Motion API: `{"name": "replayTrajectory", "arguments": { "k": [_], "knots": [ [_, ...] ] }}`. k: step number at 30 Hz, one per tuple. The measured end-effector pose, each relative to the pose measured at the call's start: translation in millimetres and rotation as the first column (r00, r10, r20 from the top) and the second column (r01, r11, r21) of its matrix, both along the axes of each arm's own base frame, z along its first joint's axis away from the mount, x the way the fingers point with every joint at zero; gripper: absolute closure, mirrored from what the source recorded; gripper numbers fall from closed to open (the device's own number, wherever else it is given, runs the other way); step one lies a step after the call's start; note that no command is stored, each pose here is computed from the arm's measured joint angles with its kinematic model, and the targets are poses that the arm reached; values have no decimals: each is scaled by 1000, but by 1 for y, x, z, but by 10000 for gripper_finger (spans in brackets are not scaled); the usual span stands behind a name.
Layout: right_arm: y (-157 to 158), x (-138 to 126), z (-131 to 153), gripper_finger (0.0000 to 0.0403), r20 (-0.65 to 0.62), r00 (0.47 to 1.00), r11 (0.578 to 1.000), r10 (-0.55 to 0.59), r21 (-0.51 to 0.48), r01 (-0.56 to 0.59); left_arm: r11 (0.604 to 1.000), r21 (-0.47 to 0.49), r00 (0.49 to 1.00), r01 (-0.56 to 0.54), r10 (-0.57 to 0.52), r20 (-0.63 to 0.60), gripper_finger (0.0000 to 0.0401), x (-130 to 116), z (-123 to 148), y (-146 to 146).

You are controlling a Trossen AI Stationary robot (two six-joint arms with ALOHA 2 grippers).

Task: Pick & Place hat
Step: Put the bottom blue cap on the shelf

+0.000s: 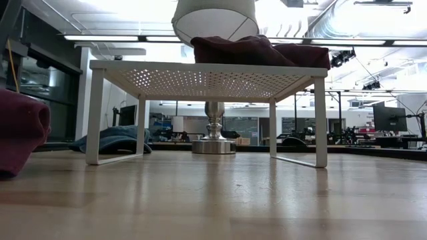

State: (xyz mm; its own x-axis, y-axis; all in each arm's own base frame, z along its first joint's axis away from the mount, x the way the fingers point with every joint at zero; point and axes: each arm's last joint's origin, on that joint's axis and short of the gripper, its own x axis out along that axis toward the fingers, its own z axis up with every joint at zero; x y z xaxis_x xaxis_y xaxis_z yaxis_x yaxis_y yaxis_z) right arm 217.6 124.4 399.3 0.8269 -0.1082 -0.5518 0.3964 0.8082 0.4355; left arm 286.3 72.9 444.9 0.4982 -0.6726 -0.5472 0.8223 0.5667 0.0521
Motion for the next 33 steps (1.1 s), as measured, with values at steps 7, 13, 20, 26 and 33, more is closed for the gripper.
{"name": "replayTrajectory", "arguments": {
  "k": [7, 13, 20, 26, 33],
  "knots": [
    [-1, -1, -1, 224, -6, 1000, 1000, -14, 7, 14, 999, -36, 999, 19, -17, 43, 392, -2, -3, 11],
    [-1, -1, -1, 224, 0, 1000, 1000, -26, -2, 26, 999, 24, 999, -23, 24, -47, 392, 2, -20, 16],
    [-1, 0, 0, 224, 1, 1000, 1000, -27, -3, 27, 998, 46, 985, -40, 47, -165, 392, 7, -46, 19],
    [-1, 0, -1, 224, 0, 1000, 1000, -27, -3, 27, 998, 56, 976, -16, 28, -215, 392, 9, -65, 20],
    [-1, -1, -1, 224, -2, 1000, 1000, -26, -4, 26, 986, 161, 964, -37, 78, -254, 392, 14, -82, 25]
  ]
}}
